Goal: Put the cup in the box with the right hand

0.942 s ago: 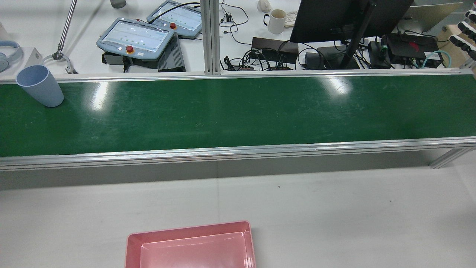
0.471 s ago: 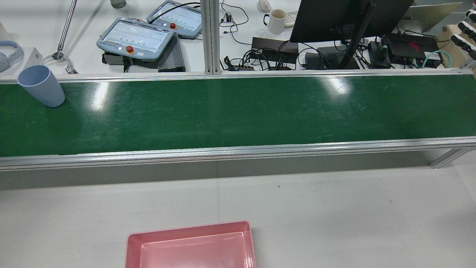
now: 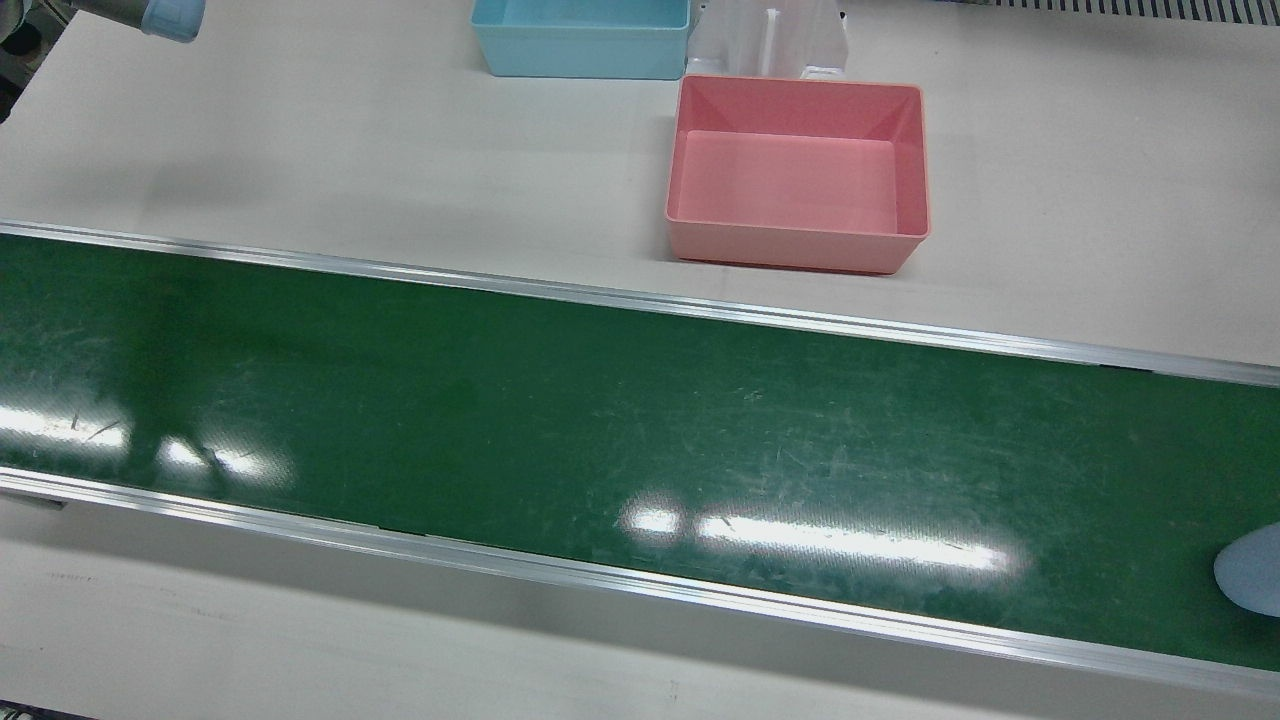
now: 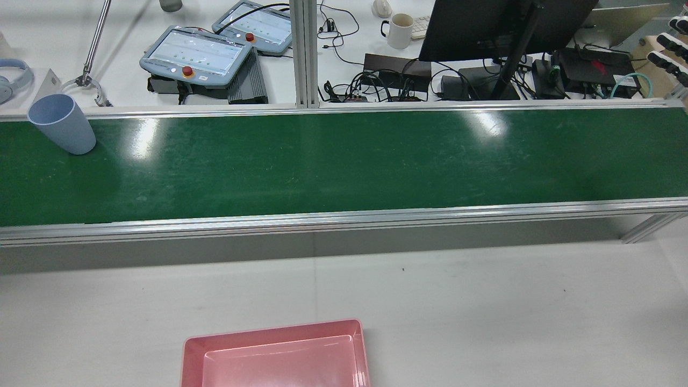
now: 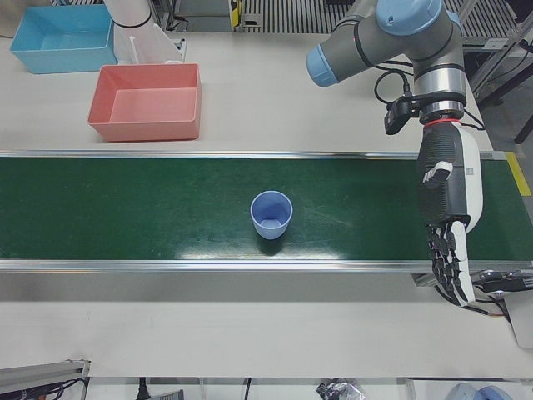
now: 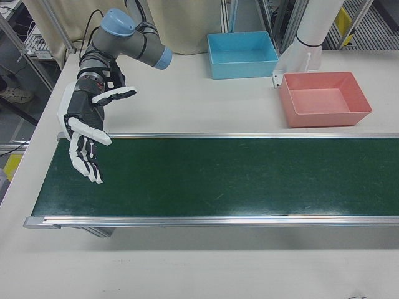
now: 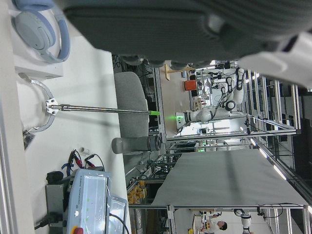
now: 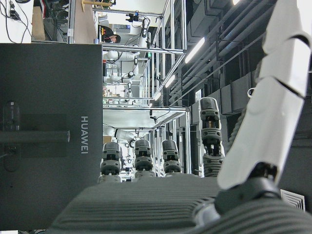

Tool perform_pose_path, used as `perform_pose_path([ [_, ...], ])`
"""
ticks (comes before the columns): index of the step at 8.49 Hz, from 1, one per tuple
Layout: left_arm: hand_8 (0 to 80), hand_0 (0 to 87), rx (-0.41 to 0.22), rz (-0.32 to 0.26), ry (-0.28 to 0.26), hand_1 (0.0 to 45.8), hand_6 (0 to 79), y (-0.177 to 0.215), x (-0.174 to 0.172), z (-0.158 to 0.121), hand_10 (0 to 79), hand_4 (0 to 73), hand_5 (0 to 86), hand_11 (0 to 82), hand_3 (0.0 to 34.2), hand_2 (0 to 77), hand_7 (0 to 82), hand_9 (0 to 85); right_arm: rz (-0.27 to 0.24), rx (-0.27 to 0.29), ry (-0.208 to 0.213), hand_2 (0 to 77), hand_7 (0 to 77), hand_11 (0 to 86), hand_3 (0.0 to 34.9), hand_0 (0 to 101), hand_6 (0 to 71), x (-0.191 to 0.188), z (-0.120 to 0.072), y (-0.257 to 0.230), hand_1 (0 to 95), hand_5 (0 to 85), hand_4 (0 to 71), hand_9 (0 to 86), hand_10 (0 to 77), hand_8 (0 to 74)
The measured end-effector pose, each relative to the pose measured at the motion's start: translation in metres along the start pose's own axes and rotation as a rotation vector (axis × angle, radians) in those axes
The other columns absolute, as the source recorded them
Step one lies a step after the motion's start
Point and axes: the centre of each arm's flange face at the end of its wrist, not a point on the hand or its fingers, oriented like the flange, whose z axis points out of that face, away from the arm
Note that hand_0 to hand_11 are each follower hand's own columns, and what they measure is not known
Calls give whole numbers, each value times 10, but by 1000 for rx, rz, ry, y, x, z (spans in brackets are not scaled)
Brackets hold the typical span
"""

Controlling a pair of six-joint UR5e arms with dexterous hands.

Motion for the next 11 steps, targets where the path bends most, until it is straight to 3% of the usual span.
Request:
perform_pose_path([
  [5, 0, 0, 0, 0, 0, 5, 0, 0, 0, 0, 0, 0, 0, 0, 0, 5, 0, 5, 1, -2, -1, 98, 207, 125, 116, 500, 38, 0, 1, 1, 169, 55, 213, 131, 76, 104],
  [11, 0, 0, 1, 0, 0, 5, 0, 0, 0, 0, 0, 0, 0, 0, 0, 5, 0, 5, 1, -2, 0, 104, 207, 136, 111, 507, 38, 0, 1, 1, 175, 55, 213, 136, 76, 104],
])
